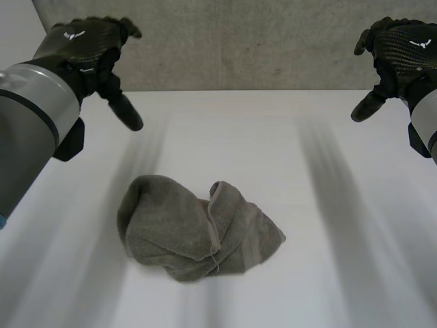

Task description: Fold the towel.

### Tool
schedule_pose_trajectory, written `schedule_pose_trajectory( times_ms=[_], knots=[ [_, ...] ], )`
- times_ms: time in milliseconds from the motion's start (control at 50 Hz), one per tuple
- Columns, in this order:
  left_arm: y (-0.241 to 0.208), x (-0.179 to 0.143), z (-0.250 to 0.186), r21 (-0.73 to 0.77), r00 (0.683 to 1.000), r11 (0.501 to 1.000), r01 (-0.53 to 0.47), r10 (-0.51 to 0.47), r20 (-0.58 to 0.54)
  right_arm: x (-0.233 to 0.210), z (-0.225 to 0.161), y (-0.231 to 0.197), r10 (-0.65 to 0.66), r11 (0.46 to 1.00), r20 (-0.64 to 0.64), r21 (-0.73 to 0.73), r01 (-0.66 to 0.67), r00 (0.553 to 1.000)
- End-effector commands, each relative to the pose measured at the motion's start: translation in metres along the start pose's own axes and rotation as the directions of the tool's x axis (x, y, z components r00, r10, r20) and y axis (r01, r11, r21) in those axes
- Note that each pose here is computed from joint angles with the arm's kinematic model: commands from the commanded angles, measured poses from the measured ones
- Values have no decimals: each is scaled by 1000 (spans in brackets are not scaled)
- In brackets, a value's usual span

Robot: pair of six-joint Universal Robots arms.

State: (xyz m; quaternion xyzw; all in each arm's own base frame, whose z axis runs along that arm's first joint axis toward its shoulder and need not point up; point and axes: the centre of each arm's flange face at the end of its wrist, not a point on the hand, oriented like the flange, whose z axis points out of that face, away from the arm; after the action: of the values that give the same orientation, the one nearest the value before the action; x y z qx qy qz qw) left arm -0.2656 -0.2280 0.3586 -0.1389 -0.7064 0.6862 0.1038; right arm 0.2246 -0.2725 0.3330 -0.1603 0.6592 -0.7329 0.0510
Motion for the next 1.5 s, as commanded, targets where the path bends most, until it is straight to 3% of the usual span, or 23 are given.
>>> schedule_pose_trajectory(
  times_ms=[20, 240, 340, 400, 440, 460, 560, 680, 840, 920, 960, 1060, 1100, 1120, 1160, 1180, 1200, 1220, 1260, 1320, 1380, 1420, 1500],
  knots=[
    [14, -4, 2, -87, 1000, 996, -8, 8, 7, -1, -1, 0, -4, 1000, 8, -6, 4, 1000],
    [15, -5, 2, -92, 1000, 996, -14, 15, 7, -6, -4, -1, -12, 1000, 36, -15, 12, 999],
    [23, -7, 4, -115, 1000, 993, -27, 29, 11, -21, -4, 5, -12, 999, 141, -37, 18, 990],
    [32, -7, 9, -138, 998, 988, -65, 66, 3, -44, -1, 19, -3, 997, 293, -75, 26, 956],
    [52, -7, 21, -186, 989, 971, -150, 147, -32, -70, 2, 33, -9, 993, 441, -100, 59, 898],
    [52, -7, 21, -186, 989, 971, -151, 147, -33, -70, 2, 34, -9, 993, 441, -100, 59, 897],
    [103, -12, 46, -308, 955, 904, -296, 277, -104, -125, 11, 73, -96, 978, 615, -90, 190, 783],
    [138, -10, 56, -383, 943, 862, -332, 300, -142, -171, 17, 113, -204, 948, 704, -30, 317, 680],
    [171, -8, 68, -425, 939, 837, -345, 305, -160, -200, 18, 156, -224, 920, 761, -41, 389, 609],
    [184, -6, 69, -452, 937, 821, -348, 300, -177, -205, 20, 163, -233, 912, 766, -42, 408, 600],
    [185, -6, 71, -452, 937, 821, -348, 300, -177, -205, 23, 163, -246, 908, 759, -37, 417, 603],
    [162, -5, 83, -374, 937, 859, -350, 317, -148, -196, 49, 132, -320, 912, 657, 19, 409, 683],
    [115, -5, 100, -213, 942, 917, -336, 327, -76, -185, 71, 87, -373, 920, 513, 100, 378, 773],
    [115, -5, 100, -212, 942, 918, -336, 327, -75, -184, 72, 86, -373, 921, 512, 100, 378, 774],
    [38, -16, 111, 48, 959, 961, -272, 267, 93, -156, 94, 12, -359, 923, 248, 236, 303, 900],
    [38, -16, 111, 49, 959, 961, -271, 266, 94, -156, 94, 11, -358, 923, 247, 237, 302, 900],
    [0, -26, 110, 192, 963, 957, -219, 181, 199, -132, 104, -24, -291, 918, 101, 309, 248, 951],
    [0, -26, 110, 194, 963, 956, -219, 180, 200, -103, 111, -49, -210, 912, -14, 357, 201, 978],
    [-50, -51, 106, 438, 938, 892, -112, -51, 344, -81, 110, -70, -139, 901, -78, 404, 159, 987],
    [-65, -57, 103, 545, 927, 835, -76, -142, 347, -63, 101, -84, -123, 895, -67, 425, 139, 990],
    [-59, -53, 103, 525, 935, 848, -74, -124, 332, -73, 91, -74, -166, 904, 34, 404, 138, 986],
    [-25, -42, 106, 430, 964, 900, -75, -44, 261, -78, 87, -60, -189, 916, 77, 373, 148, 979],
    [22, -30, 106, 309, 985, 947, -88, 37, 167, -84, 82, -32, -220, 938, 156, 304, 165, 963]
  ],
)
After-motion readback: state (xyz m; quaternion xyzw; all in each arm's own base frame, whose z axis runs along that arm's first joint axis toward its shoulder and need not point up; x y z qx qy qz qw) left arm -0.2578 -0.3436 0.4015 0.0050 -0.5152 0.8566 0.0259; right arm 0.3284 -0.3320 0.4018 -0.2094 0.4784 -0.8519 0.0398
